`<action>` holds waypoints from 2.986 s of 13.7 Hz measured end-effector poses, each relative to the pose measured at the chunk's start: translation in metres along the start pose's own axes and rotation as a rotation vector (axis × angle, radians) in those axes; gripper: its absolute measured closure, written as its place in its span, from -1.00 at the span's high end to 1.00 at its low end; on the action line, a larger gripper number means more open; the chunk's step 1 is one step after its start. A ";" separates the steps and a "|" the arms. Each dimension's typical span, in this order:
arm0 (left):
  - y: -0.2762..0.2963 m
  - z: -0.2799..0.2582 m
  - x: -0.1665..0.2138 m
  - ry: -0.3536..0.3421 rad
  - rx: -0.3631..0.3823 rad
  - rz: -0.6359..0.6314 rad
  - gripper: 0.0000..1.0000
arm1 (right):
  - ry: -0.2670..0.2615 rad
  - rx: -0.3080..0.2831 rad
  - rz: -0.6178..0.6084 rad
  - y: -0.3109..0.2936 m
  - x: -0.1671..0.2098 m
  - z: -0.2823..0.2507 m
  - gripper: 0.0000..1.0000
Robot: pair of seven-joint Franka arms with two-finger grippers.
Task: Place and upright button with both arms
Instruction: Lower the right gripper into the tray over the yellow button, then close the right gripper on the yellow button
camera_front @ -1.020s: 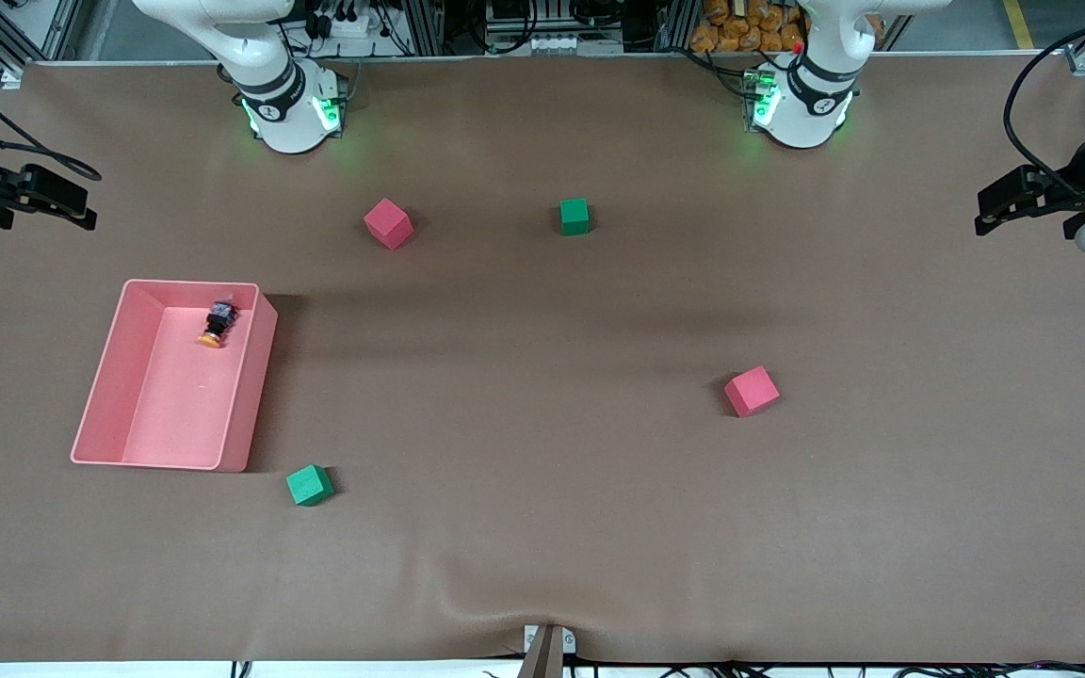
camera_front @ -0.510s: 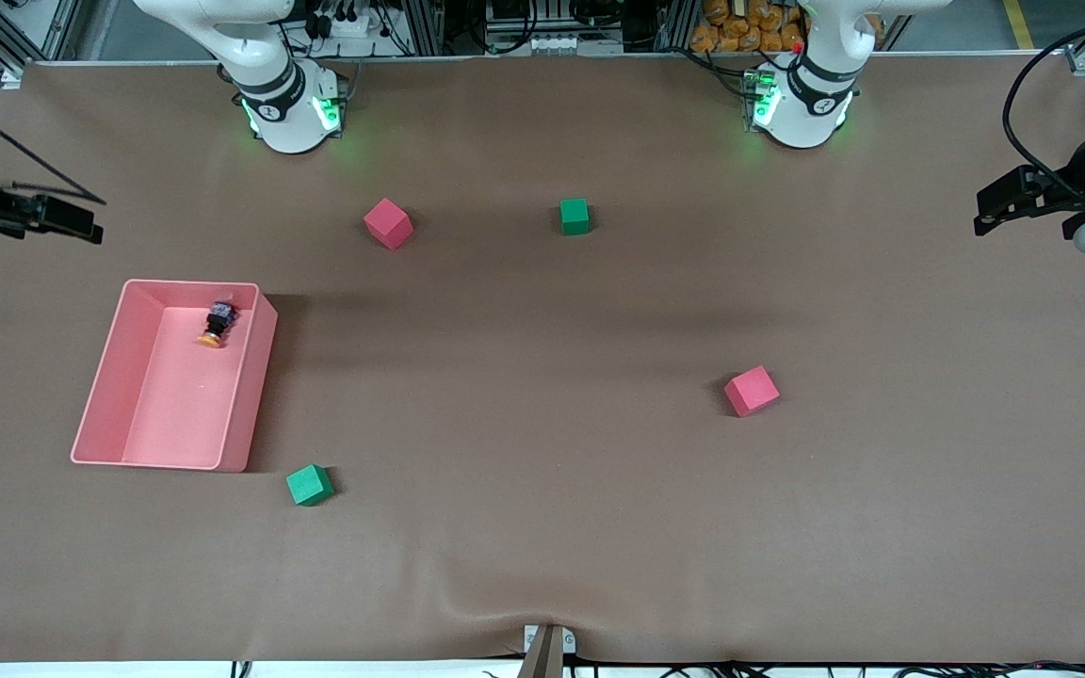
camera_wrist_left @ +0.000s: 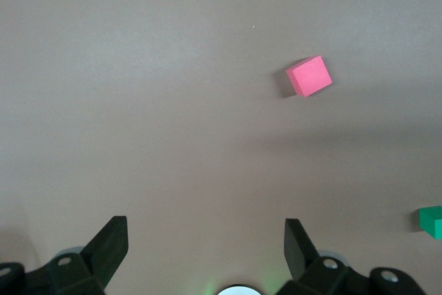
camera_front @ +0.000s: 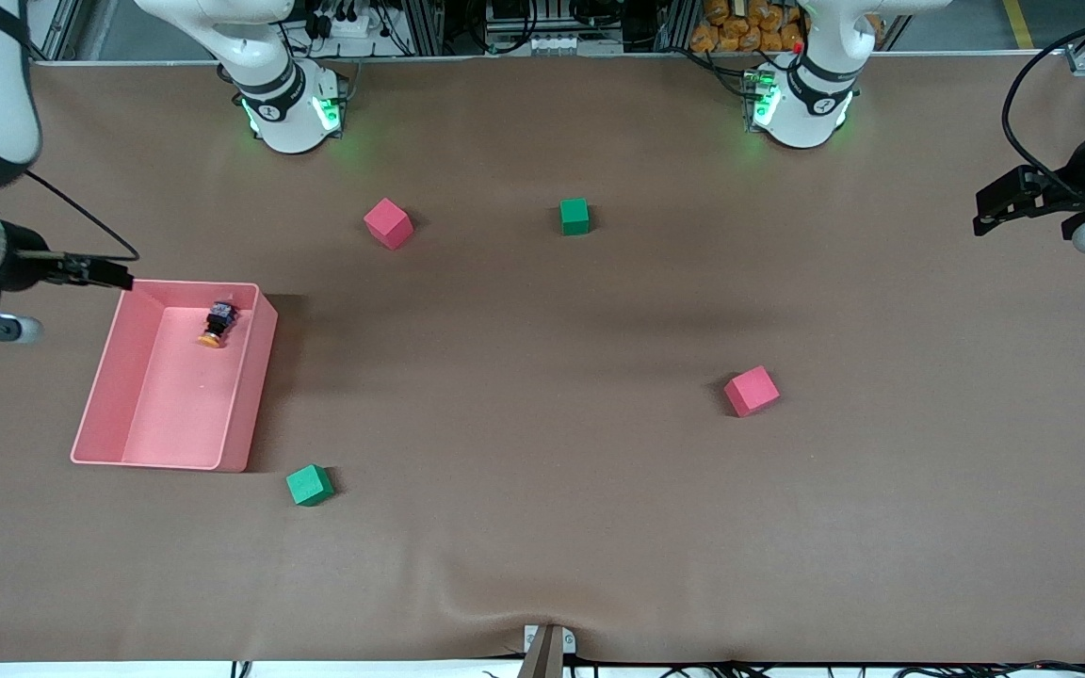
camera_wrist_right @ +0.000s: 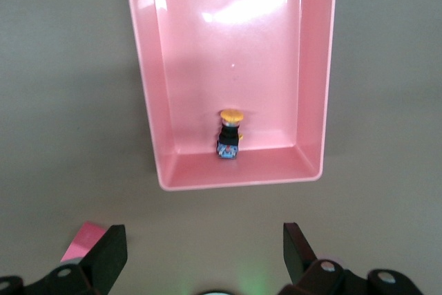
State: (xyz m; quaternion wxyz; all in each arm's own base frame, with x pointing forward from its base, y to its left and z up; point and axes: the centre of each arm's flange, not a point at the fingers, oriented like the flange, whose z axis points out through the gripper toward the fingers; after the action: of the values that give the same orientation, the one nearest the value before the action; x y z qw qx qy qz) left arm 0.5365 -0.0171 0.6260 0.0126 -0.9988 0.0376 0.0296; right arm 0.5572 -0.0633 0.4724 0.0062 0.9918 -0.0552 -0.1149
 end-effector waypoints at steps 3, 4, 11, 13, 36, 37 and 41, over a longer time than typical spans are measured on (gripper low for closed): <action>0.000 0.000 0.000 0.000 0.000 0.000 1.00 | 0.018 0.003 0.002 0.007 0.004 0.051 1.00; 0.000 0.000 0.000 0.000 0.000 0.000 1.00 | 0.027 0.004 0.004 0.009 0.005 0.067 1.00; 0.000 0.000 0.000 0.000 0.000 0.000 1.00 | 0.076 0.009 -0.027 0.019 -0.005 0.189 1.00; 0.000 0.000 0.000 0.000 0.000 0.000 1.00 | 0.049 0.010 -0.031 0.019 -0.005 0.210 1.00; -0.003 0.001 0.000 -0.003 0.000 -0.004 1.00 | 0.126 0.007 -0.021 0.023 -0.003 0.319 0.98; -0.003 0.001 0.000 -0.003 0.000 -0.004 1.00 | 0.128 0.007 -0.020 0.024 -0.003 0.319 0.92; -0.003 0.001 0.000 -0.003 -0.001 -0.004 1.00 | 0.140 0.006 -0.016 0.026 -0.002 0.317 0.05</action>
State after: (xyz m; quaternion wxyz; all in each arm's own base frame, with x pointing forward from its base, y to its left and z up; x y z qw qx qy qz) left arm 0.5367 -0.0140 0.6255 0.0125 -0.9988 0.0356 0.0310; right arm 0.4802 -0.0886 0.1649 0.0060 0.9979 -0.0470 -0.0452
